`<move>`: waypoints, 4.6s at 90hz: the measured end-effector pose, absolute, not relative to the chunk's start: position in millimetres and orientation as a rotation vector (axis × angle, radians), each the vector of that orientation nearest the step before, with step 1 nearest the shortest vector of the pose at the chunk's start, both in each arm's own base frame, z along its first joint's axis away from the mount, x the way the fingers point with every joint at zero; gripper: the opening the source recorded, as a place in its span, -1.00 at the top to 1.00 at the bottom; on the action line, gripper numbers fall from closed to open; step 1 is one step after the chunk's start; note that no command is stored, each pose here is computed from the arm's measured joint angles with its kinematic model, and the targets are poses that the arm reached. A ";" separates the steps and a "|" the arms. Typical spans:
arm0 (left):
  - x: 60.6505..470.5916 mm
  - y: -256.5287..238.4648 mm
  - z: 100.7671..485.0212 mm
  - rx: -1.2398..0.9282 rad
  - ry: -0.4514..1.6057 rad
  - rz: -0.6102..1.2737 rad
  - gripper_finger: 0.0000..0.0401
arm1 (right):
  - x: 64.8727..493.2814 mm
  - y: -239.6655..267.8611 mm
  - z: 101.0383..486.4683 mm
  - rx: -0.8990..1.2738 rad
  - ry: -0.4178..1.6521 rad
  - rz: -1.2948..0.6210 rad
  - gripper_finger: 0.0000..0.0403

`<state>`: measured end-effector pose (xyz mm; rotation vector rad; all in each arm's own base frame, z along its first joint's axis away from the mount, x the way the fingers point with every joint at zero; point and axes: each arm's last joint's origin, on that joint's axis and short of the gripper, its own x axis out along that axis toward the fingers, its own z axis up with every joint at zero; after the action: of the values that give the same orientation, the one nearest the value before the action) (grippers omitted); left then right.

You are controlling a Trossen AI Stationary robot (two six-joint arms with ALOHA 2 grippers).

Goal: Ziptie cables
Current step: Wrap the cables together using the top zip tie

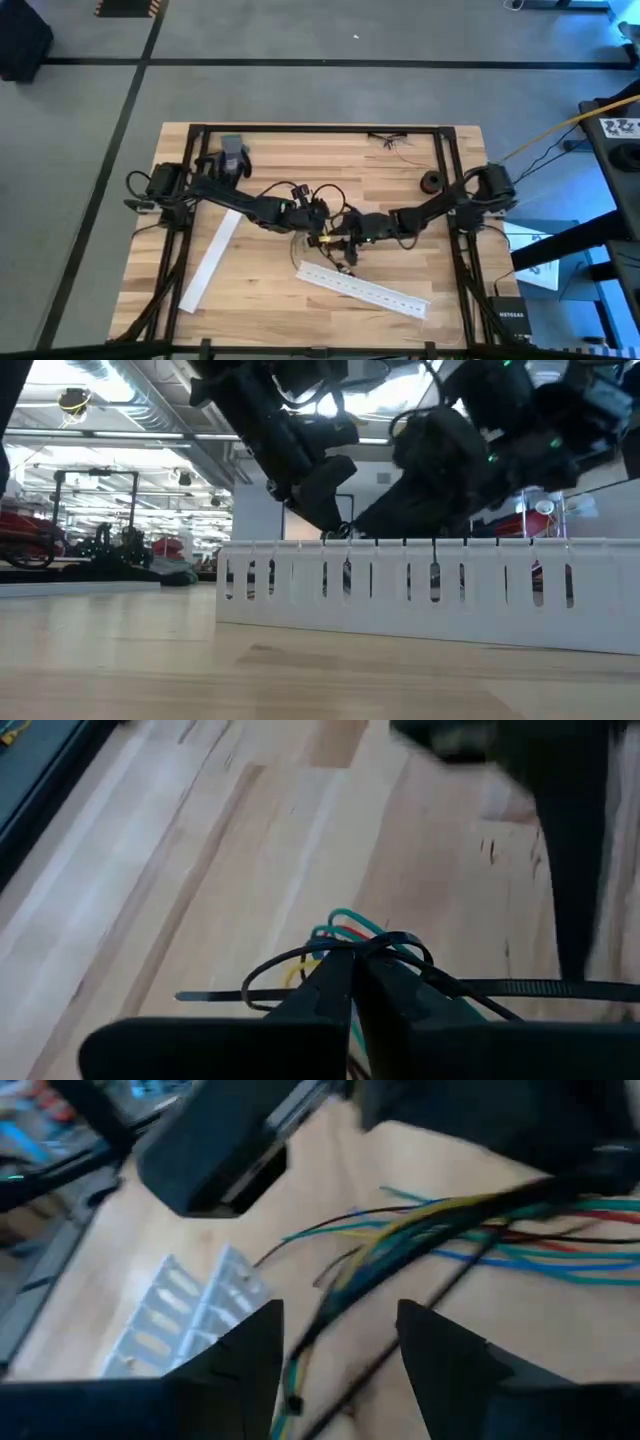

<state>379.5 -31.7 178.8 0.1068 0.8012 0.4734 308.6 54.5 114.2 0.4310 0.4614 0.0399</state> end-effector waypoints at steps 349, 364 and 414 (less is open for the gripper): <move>351.0 9.0 125.9 -0.056 0.973 0.228 -0.03 | 217.2 69.2 205.5 0.050 0.856 -0.241 -0.19; 334.6 15.2 119.3 -0.029 1.095 0.323 0.18 | 217.2 69.2 205.5 0.050 0.855 -0.244 -0.19; 287.5 32.5 136.4 0.090 1.404 0.612 0.87 | 217.0 46.2 207.4 -0.161 0.865 -0.399 -0.19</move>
<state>287.5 32.5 136.4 0.0904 1.4036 0.6125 217.0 46.2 207.4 -0.1606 0.8650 -0.3987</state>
